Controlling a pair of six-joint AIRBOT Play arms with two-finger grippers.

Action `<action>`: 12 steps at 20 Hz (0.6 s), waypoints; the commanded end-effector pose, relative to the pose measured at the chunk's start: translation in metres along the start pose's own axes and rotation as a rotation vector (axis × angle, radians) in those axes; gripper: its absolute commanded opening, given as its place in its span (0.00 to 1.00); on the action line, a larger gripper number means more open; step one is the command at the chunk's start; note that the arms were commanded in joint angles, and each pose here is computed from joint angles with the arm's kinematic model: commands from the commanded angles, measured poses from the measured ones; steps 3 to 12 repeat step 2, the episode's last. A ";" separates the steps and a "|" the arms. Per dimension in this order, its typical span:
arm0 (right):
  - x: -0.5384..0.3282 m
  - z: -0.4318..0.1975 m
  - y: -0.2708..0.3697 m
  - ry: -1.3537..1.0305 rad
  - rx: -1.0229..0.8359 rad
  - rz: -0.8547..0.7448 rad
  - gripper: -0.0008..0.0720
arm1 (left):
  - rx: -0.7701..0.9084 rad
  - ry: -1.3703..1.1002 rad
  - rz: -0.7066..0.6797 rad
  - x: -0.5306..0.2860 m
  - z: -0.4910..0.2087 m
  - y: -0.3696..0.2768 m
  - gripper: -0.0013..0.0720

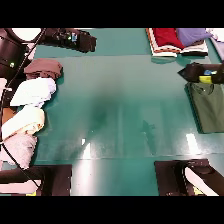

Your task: Fold the shirts.

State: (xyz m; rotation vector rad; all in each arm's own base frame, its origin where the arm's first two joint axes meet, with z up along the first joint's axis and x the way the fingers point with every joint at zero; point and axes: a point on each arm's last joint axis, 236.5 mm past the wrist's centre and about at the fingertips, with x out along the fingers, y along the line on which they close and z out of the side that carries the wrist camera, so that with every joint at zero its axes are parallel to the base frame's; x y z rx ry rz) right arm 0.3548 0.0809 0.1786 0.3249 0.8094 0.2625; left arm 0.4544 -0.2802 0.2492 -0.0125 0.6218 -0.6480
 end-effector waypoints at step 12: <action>0.022 -0.021 0.036 0.083 -0.064 0.075 0.04 | 0.000 0.000 0.000 0.000 0.000 0.000 0.05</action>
